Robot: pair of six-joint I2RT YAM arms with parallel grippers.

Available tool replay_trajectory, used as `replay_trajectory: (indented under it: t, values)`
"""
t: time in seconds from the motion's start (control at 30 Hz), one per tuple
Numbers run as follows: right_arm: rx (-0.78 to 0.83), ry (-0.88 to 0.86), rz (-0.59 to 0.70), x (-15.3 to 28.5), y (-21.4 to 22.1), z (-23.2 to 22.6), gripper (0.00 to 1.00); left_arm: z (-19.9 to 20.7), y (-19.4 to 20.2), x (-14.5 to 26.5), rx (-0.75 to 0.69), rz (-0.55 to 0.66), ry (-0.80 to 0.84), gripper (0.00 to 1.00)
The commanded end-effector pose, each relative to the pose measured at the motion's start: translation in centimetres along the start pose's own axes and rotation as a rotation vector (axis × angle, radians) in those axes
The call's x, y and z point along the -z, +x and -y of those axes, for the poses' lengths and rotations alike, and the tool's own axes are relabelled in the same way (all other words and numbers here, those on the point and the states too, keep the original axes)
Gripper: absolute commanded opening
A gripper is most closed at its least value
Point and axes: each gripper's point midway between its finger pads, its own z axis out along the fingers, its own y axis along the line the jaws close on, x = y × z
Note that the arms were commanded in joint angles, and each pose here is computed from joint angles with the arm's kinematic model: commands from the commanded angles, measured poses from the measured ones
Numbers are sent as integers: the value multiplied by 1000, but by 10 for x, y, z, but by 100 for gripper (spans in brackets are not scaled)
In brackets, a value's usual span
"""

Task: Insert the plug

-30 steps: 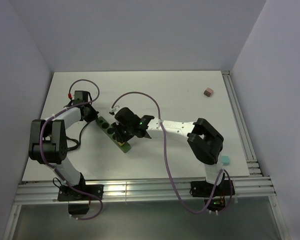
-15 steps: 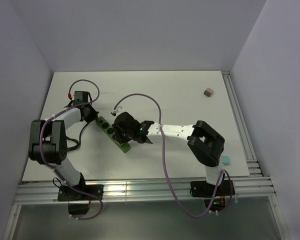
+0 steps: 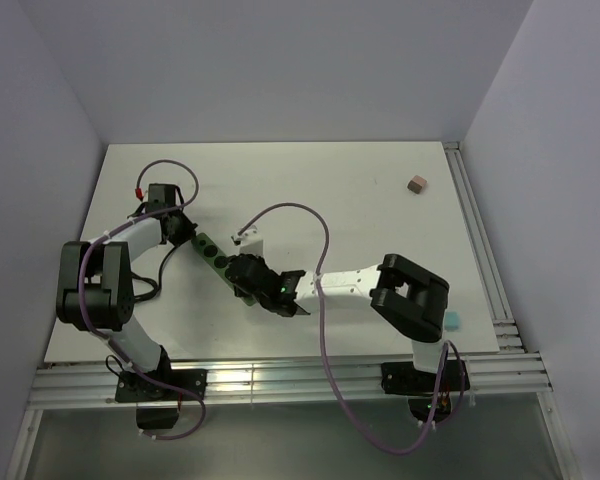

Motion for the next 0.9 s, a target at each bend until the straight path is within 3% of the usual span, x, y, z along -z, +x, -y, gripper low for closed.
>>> replay_trajectory:
  t: [0.0,0.1,0.37,0.57,0.87]
  values:
    - [252,459,-597,45,223,157,0,4,36,14,-10,-126,26,0]
    - [222,498,-595,53,240,169,0,5,34,15,-10,-120,25,0]
    - [407,565,-573,62,256,171,0,6,35,15,-13,-126,32,0]
    - [393,601,-588,77,281,182,0,8,32,18,-10,-113,36,0]
    - [494,617,-525,74,268,162,0,10,31,19,-6,-109,45,0]
